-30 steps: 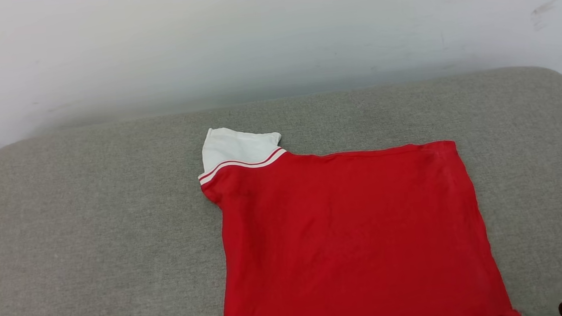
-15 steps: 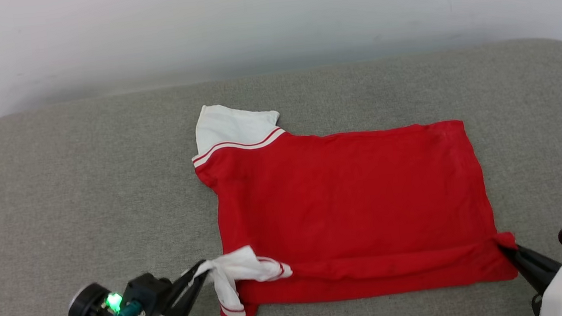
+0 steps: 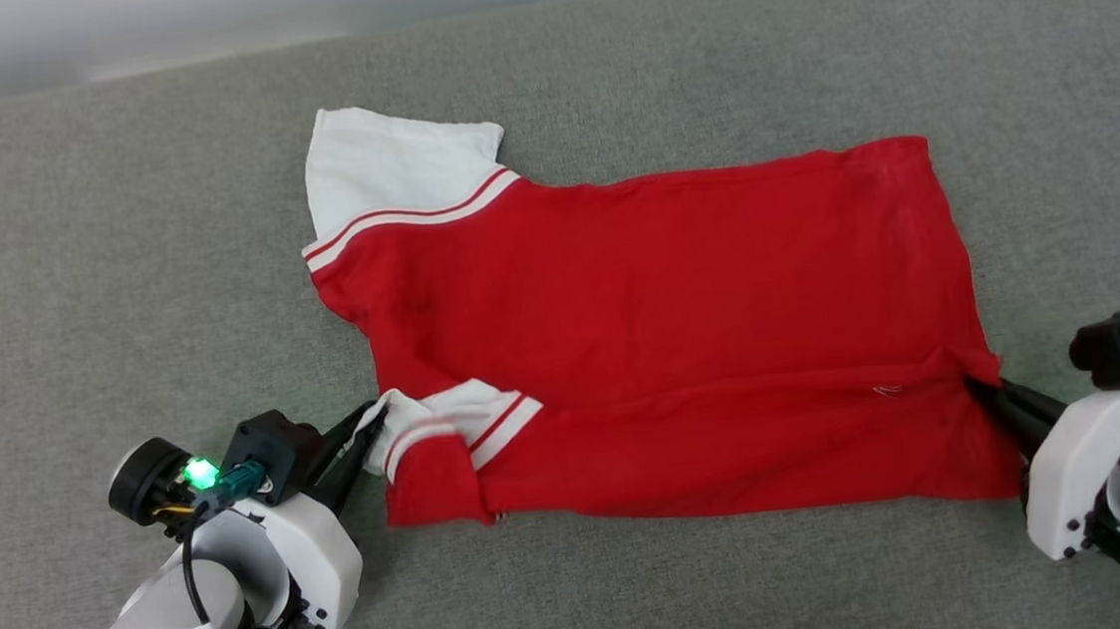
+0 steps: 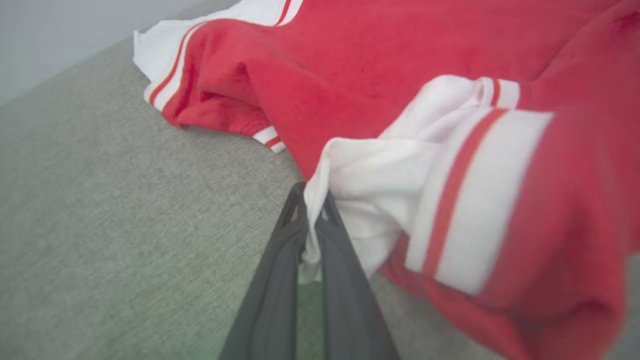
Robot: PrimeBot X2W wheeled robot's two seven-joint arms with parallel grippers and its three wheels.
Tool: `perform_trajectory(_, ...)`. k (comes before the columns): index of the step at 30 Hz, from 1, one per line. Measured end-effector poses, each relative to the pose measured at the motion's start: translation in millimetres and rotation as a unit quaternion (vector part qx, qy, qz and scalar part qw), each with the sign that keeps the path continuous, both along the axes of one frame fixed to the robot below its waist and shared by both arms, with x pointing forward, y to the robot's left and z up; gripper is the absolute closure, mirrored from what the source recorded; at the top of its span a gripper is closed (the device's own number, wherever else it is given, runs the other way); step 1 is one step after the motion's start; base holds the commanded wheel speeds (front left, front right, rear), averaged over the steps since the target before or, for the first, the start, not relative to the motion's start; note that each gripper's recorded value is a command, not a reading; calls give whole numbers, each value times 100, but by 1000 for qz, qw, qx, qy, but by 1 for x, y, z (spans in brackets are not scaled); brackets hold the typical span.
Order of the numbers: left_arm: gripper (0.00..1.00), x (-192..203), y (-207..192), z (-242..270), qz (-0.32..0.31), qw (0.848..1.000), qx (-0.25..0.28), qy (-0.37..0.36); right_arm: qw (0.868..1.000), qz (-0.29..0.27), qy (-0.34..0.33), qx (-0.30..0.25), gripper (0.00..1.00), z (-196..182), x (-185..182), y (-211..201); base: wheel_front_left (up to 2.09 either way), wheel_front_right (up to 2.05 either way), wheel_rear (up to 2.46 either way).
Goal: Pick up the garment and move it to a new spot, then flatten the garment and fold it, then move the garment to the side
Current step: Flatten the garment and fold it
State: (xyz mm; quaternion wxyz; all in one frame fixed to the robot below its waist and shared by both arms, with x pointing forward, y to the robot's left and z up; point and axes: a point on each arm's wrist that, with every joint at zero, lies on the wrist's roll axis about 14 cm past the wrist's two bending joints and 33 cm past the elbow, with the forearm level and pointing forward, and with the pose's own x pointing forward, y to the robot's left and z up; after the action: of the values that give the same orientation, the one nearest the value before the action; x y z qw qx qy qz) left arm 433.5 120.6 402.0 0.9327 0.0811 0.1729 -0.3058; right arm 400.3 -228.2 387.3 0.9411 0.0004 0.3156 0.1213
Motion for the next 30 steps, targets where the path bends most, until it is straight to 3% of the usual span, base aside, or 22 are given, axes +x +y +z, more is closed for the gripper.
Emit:
perform_trajectory(8, 100, 1, 4, -19, 6, 1000, 0, 18, 1000, 16, 11, 5, 100, -13, 4, 12, 0, 0, 0)
perform_trajectory(9, 100, 2, 5, -16, 8, 1000, 1, 13, 1000, 17, 9, 7, 79, -11, 4, 14, 0, 0, 0)
perform_trajectory(10, 71, 2, 7, -13, 11, 1000, 2, 9, 1000, 20, 5, 9, 50, -9, 4, 17, 0, 0, 0)
perform_trajectory(11, 6, 2, 8, -10, 13, 1000, 2, 3, 1000, 23, -1, 12, 0, -5, 4, 19, 0, 0, 0)
perform_trajectory(12, 0, 3, 11, -4, 18, 1000, 2, -5, 1000, 25, -11, 16, 0, 0, 6, 21, 0, 0, 0)
perform_trajectory(25, 0, 18, 22, 98, 21, 994, 8, -111, 992, 53, -116, 25, 0, 66, 15, 33, 0, 0, 0)
perform_trajectory(30, 0, 20, 16, 114, 16, 998, 24, -59, 989, 58, -132, 23, 0, 80, 19, 36, 0, 0, 0)
